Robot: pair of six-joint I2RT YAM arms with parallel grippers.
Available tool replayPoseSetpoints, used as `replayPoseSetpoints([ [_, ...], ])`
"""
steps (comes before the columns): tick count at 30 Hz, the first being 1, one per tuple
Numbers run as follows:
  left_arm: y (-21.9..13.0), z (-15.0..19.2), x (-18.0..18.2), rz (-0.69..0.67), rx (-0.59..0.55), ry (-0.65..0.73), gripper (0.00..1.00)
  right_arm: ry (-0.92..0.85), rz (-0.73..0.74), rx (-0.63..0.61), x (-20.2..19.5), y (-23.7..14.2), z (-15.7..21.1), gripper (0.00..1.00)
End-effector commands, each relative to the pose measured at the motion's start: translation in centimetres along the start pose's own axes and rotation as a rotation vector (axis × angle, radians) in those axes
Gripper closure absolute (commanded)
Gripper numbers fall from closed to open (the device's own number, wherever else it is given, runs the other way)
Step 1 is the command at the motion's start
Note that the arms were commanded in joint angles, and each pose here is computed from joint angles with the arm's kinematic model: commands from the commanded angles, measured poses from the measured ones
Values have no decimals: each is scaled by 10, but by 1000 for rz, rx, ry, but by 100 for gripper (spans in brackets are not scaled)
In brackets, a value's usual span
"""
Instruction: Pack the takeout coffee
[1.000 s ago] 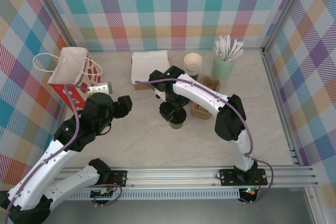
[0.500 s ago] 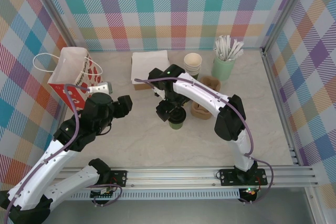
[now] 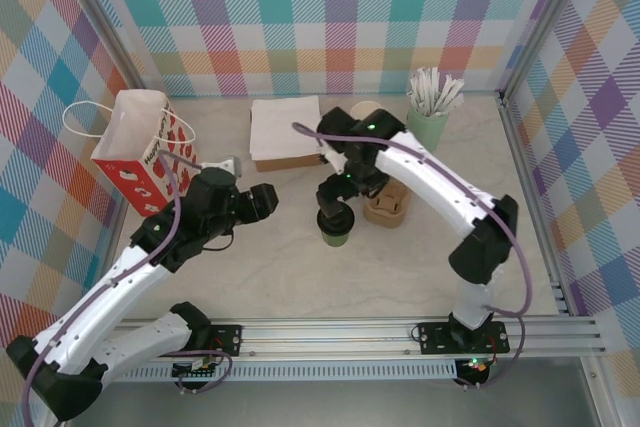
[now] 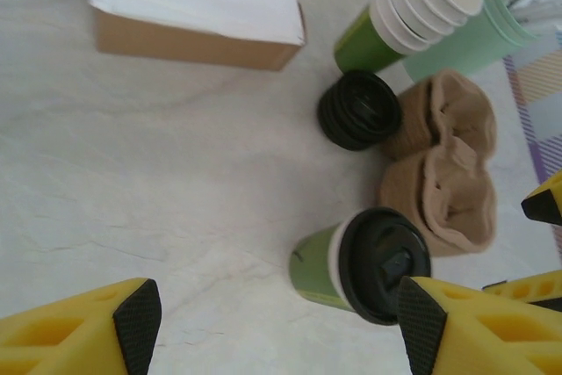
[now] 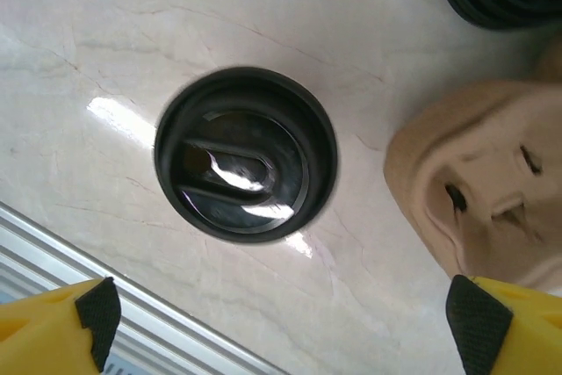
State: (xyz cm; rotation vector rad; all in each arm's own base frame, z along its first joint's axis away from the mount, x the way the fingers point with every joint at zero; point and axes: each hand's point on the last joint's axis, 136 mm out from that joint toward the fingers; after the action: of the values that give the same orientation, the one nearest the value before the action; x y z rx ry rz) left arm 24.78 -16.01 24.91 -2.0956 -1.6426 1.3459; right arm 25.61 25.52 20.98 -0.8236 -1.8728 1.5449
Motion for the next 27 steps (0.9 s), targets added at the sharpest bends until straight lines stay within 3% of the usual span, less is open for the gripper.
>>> replayPoseSetpoints([
  [1,18,9,-25,119,89,-65,26,108,-85,-18,-5,5,8,7],
  [4,41,21,-35,154,189,-91,26,203,-168,-52,-10,12,16,14],
  [11,102,51,-55,242,454,-172,30,352,-341,-97,-6,33,20,16],
  [18,135,66,-53,213,545,-165,39,382,-357,-58,-4,51,22,20],
  [27,143,81,-48,200,617,-164,42,387,-352,0,-4,64,31,26],
])
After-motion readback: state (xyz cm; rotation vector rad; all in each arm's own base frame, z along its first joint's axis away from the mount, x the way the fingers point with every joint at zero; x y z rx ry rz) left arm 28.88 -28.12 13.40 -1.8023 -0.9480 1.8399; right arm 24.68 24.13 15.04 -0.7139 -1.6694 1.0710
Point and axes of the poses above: each hand's point on the last joint's axis, 136 mm out from that joint toward the fingers, its own y axis out along the fingers, its own x axis along the line the jaws close on, z = x × y, and after that the axes turned 5 degrees about -y, right-handed
